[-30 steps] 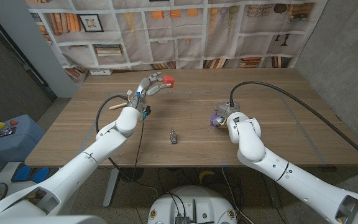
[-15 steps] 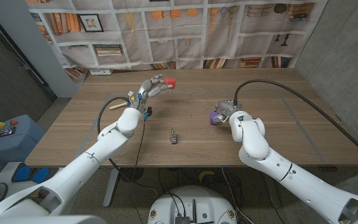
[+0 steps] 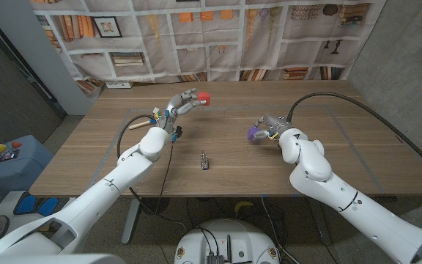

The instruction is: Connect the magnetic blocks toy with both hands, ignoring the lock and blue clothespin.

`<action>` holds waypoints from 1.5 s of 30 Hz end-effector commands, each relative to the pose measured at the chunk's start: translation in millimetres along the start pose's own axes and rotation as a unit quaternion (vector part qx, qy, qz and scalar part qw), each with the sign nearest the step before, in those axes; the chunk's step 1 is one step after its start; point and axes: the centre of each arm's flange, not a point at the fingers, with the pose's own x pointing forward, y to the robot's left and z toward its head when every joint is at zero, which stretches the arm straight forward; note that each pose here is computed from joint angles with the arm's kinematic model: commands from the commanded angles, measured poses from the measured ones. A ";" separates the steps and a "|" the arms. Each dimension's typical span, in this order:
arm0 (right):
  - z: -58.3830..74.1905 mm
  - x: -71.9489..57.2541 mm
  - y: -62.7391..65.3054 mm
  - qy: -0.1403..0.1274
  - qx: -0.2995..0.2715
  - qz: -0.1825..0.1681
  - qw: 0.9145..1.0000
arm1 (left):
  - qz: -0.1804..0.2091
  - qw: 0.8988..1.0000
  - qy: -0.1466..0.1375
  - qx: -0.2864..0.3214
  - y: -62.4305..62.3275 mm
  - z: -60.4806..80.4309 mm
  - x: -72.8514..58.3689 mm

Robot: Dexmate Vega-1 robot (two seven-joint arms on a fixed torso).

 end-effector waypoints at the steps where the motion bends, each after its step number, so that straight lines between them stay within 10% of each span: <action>1: -19.1 -1.9 -12.6 -0.022 0.115 -0.010 0.993 | -0.012 1.000 -0.006 -0.020 -6.7 2.2 -3.2; 22: -35.9 -6.9 -22.7 -0.072 0.251 -0.021 0.965 | -0.038 0.998 -0.021 -0.044 -18.8 10.4 -7.7; 45: -47.2 -5.6 -19.9 -0.129 0.395 -0.031 0.909 | -0.065 0.993 -0.043 -0.084 -36.9 16.3 -4.4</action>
